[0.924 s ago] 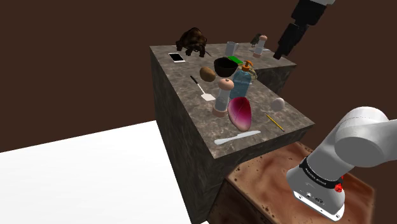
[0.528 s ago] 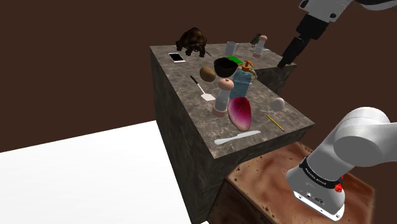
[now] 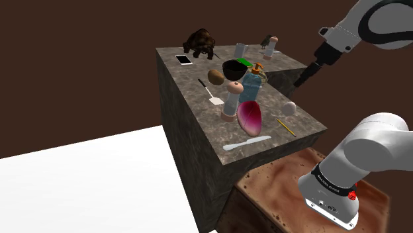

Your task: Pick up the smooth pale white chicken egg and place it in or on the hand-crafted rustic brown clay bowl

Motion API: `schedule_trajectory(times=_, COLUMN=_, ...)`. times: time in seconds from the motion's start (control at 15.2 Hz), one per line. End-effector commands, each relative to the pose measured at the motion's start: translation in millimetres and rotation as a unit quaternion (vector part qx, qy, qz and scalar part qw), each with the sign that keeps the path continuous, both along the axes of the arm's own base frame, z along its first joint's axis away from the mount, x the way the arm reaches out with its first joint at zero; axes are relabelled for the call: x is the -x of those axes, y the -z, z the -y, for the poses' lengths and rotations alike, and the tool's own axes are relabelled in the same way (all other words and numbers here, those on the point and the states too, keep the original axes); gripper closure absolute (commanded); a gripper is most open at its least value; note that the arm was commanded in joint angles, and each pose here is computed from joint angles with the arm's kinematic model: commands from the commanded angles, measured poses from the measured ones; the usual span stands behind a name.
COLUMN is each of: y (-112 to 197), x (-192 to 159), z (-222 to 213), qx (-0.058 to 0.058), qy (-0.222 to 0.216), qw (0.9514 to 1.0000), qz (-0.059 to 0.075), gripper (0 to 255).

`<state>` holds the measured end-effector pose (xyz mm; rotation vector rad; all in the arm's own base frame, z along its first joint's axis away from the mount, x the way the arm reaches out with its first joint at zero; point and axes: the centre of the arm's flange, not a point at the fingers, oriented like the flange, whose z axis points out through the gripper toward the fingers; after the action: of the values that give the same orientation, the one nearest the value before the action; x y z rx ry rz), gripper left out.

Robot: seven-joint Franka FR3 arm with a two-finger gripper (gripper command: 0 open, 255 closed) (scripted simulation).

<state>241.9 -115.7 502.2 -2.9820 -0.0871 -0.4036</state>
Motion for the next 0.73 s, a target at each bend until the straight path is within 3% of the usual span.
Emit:
schedule_trajectory(times=0.0, y=22.2, x=5.0, z=18.6, qx=-0.004, qy=-0.001, qw=0.9999, qz=0.013, gripper=0)
schedule_trajectory(times=0.66, y=132.5, x=34.0, z=108.0, qx=-0.028, qy=-0.001, qw=0.9967, qz=0.076, gripper=0)
